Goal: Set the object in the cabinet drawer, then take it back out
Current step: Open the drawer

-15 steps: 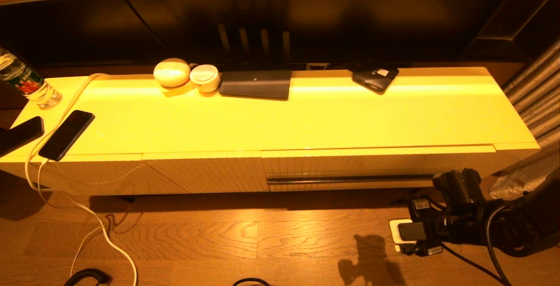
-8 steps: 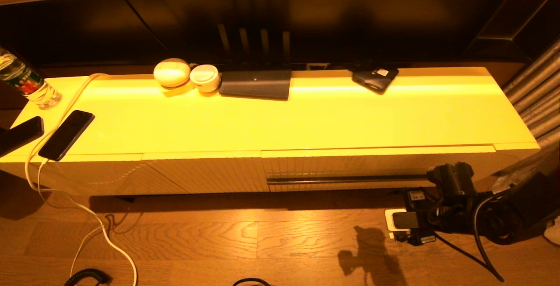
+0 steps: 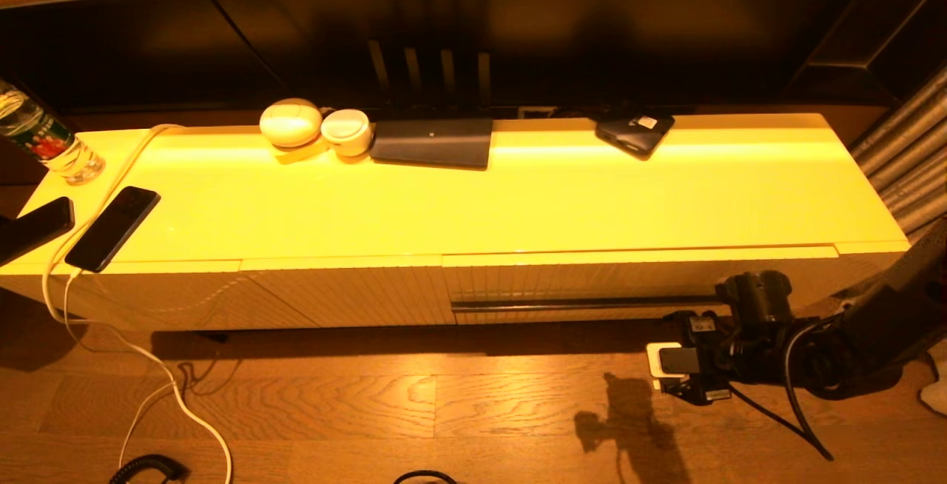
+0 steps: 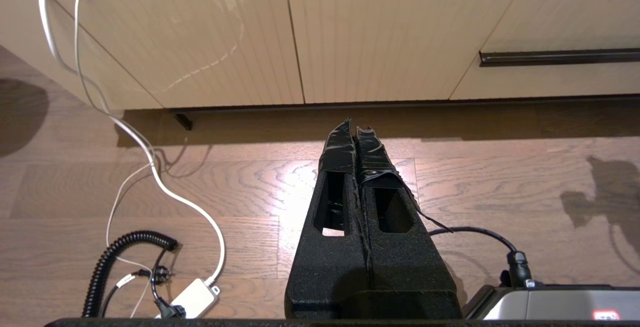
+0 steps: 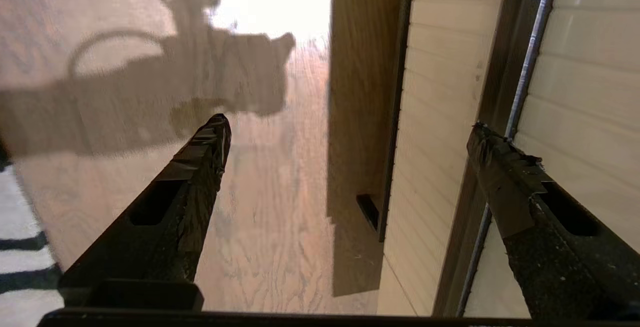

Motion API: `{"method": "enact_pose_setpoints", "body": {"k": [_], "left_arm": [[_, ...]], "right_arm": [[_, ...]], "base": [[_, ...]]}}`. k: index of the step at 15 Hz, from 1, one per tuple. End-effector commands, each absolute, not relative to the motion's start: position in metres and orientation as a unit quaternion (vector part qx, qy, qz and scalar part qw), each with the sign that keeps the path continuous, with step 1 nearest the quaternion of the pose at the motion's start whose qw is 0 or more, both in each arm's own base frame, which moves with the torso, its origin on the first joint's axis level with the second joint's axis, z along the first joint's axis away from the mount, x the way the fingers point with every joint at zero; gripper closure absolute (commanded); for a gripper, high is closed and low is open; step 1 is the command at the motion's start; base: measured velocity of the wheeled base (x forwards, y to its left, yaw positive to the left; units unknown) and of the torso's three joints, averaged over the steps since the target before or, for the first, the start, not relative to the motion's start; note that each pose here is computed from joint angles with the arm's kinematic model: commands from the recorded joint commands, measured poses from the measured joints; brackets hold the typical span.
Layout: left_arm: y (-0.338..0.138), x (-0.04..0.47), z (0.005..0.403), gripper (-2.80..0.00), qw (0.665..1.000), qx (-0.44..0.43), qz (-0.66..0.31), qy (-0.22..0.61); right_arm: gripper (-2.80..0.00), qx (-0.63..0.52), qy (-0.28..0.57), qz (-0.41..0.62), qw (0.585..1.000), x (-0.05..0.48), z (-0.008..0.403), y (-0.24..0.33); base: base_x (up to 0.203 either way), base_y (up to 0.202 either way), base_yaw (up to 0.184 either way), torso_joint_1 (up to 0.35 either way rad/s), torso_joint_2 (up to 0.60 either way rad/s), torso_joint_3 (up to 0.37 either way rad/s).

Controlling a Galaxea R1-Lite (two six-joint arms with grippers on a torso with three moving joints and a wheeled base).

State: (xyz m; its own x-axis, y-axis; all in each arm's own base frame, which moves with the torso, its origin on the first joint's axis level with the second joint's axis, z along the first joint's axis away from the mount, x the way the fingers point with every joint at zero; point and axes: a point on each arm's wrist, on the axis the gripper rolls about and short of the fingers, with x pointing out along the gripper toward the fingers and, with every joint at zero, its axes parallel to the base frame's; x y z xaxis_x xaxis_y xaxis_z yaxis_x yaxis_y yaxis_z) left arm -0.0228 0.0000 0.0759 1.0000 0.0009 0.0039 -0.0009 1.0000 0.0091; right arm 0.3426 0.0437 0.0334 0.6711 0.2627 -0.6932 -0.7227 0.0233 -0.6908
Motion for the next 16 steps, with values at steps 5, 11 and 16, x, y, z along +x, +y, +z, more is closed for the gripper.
{"method": "enact_pose_setpoints", "body": {"k": [5,11,16], "left_arm": [[0.000,-0.023,0.076,0.00,1.000,0.005,0.001,-0.002],[0.000,-0.023,0.076,0.00,1.000,0.005,0.001,-0.002],[0.000,-0.023,0.076,0.00,1.000,0.005,0.001,-0.002]], "right_arm": [[-2.80,-0.607,0.191,0.341,0.692,0.362,0.028,0.042],[-2.80,-0.606,0.189,0.323,0.702,0.378,0.027,0.041],[-2.80,-0.604,0.189,0.318,0.706,0.388,0.023,0.042]], "base": [[0.000,0.000,0.000,0.000,0.00,0.000],[0.000,0.000,0.000,0.000,0.00,0.000],[0.000,0.000,0.000,0.000,0.00,0.000]]}}
